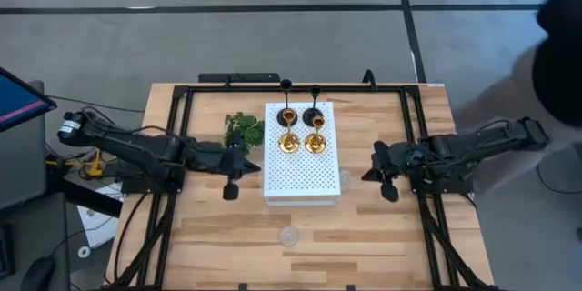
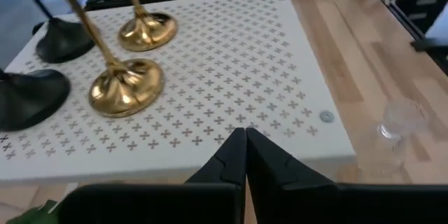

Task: Pick & Place candle stick holders
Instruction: Put the top transparent glass candle holder on the shelf

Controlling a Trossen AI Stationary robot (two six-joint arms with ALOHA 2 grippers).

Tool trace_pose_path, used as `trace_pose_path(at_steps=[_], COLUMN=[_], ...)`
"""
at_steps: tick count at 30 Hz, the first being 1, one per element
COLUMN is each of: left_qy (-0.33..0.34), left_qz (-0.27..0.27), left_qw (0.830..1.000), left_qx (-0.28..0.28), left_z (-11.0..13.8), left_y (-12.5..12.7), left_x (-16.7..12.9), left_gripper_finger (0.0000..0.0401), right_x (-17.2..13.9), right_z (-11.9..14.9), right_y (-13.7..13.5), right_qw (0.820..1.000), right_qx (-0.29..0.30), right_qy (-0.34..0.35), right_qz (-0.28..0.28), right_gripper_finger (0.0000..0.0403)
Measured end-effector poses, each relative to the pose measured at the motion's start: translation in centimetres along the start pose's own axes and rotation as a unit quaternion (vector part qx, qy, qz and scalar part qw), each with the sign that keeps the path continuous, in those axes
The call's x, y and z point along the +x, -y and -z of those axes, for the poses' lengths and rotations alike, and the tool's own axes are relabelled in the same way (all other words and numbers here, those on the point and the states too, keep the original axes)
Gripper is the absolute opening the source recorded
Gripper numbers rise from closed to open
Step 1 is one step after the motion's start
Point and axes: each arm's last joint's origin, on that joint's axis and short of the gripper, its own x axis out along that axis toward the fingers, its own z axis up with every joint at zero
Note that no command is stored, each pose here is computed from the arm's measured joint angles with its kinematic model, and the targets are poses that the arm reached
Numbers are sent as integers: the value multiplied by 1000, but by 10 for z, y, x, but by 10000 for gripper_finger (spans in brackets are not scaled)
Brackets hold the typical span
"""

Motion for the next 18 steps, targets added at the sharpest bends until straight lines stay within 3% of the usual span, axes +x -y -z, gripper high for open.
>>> trace_pose_path(at_steps=[4, 7, 10, 14, 18], left_qy=[-1, -2, 2, 4, 8], left_qz=[9, 15, 20, 27, 30], left_qw=[1000, 1000, 1000, 999, 999], left_qx=[13, 16, 17, 19, 18], left_z=[4, 5, 4, 4, 3], left_y=[4, 7, 9, 11, 13], left_x=[1, 1, 0, -1, -1], left_gripper_finger=[4, 5, 6, 4, 6], right_x=[7, 13, 13, 6, -10], right_z=[3, 5, 11, 16, 19], right_y=[-8, -9, -13, -19, -24], right_qw=[1000, 999, 996, 990, 980], right_qx=[3, 16, -8, -36, -74], right_qy=[-26, -29, -37, -10, 60], right_qz=[-13, 33, 85, 133, 176], right_gripper_finger=[0, 0, 0, 0, 0])
